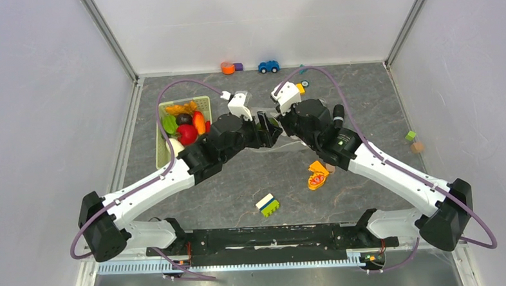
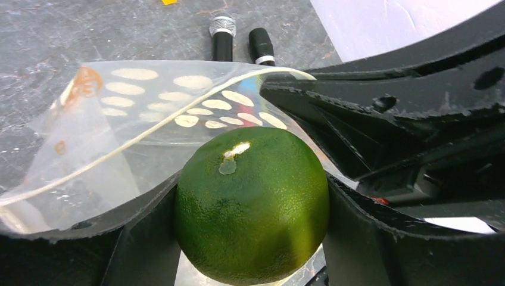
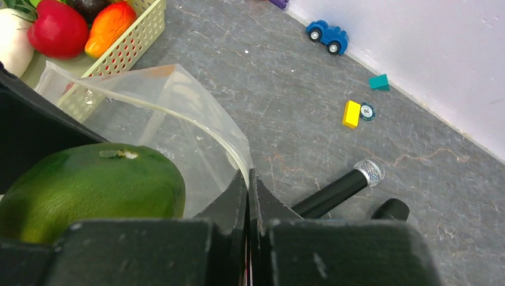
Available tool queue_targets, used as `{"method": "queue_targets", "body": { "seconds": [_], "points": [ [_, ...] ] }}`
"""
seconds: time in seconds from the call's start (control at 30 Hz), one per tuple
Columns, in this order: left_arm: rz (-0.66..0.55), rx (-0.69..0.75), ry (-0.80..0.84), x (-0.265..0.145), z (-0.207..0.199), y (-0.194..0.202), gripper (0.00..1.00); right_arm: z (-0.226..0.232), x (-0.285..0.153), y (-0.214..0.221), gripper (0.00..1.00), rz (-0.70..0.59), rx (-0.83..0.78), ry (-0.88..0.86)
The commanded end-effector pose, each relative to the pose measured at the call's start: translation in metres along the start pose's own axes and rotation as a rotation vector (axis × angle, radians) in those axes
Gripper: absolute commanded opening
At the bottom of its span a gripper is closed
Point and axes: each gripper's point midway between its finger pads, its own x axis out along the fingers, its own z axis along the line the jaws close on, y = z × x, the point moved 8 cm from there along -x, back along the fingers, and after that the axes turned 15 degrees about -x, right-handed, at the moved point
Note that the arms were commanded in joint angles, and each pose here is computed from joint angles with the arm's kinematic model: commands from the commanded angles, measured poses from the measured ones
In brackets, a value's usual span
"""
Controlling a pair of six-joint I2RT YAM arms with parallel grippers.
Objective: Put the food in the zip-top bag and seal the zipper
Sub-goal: Place the fake fruit in the zipper food storage bag.
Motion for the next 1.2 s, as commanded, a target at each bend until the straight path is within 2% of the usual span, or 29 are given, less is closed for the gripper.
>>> {"method": "queue_targets", "body": {
  "seconds": [0.0, 0.07, 0.1, 0.13, 0.17, 0.63, 0.83, 1.17],
  "points": [
    [-0.074, 0.038, -0.024, -0.001, -0.007, -0.014, 0.76, -0.006, -0.009, -0.012, 0.0, -0.077, 0.036, -0.001],
    [-0.072, 0.043, -0.035, -0.002, -0.007, -0.013, 0.82, -0.005, -0.01, -0.012, 0.0, -0.084, 0.036, -0.011],
    [-0.07, 0.045, -0.037, -0.002, -0.007, -0.013, 0.87, -0.005, -0.011, -0.013, 0.0, -0.089, 0.037, -0.015],
    [-0.069, 0.05, -0.04, -0.003, -0.006, -0.012, 0.97, -0.005, -0.011, -0.012, 0.0, -0.089, 0.036, -0.016],
    [-0.074, 0.054, -0.044, -0.003, -0.006, -0.012, 0.99, -0.005, -0.011, -0.012, 0.0, -0.087, 0.036, -0.012],
    [-0.015, 0.09, -0.025, -0.014, -0.012, -0.004, 1.0, -0.008, -0.01, -0.01, 0.0, -0.066, 0.034, 0.025],
    [-0.054, 0.075, -0.031, -0.035, -0.003, -0.007, 1.0, -0.009, -0.008, -0.009, 0.0, -0.053, 0.021, 0.029],
    [-0.24, 0.04, -0.372, -0.077, 0.054, -0.016, 1.0, -0.011, 0.005, -0.004, 0.0, 0.002, -0.009, 0.067]
  ]
}}
